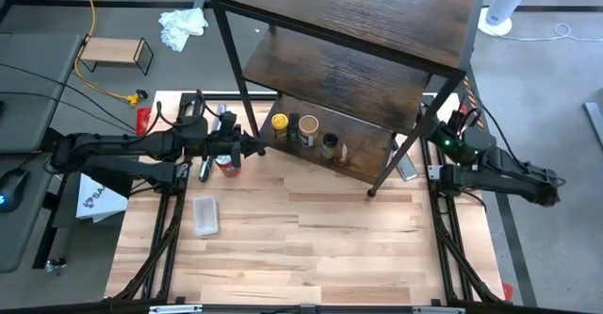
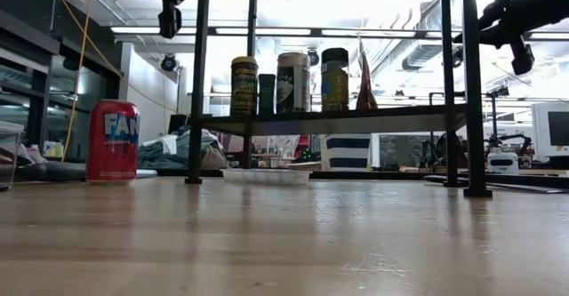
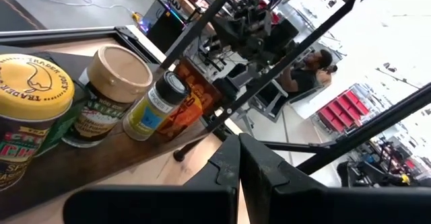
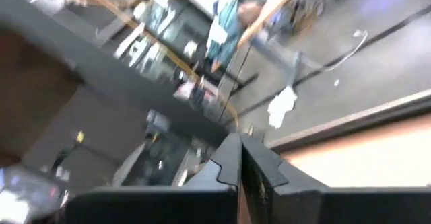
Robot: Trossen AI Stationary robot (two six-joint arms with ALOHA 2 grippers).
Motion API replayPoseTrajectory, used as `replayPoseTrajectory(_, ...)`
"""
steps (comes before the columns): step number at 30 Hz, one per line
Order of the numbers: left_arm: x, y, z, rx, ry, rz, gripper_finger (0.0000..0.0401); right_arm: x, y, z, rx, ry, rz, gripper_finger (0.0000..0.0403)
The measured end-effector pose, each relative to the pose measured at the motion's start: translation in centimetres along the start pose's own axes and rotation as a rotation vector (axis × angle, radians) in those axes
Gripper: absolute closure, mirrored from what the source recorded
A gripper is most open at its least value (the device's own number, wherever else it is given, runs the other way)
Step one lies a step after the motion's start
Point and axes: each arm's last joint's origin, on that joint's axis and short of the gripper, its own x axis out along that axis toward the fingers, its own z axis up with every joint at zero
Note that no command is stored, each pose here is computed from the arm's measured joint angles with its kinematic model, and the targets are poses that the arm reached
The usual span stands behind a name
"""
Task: Shelf spices
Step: Move the shelf on the top middle of the table
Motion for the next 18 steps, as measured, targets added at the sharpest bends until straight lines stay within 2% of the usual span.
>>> replayPoseTrajectory(7,0.2,0.4,0.3,-0.003,-0.013,0.017,0.0401,2.3,0.7,0.5,-0.019,-0.028,0.025,0.0403)
replayPoseTrajectory(9,0.2,0.3,0.2,-0.005,-0.005,0.008,0.0401,3.1,0.8,0.3,-0.023,0.038,0.064,0.0403)
replayPoseTrajectory(12,0.1,0.2,0.2,-0.013,0.032,-0.038,0.0401,3.2,0.6,-0.3,-0.042,0.223,0.131,0.0403)
replayPoseTrajectory(15,0.1,0.1,0.1,-0.013,0.054,-0.062,0.0401,2.8,0.1,-0.8,-0.062,0.325,0.124,0.0403)
replayPoseTrajectory(18,0.1,0.1,0.1,-0.012,0.046,-0.05,0.0401,2.3,-0.3,-0.8,-0.085,0.394,0.055,0.0403)
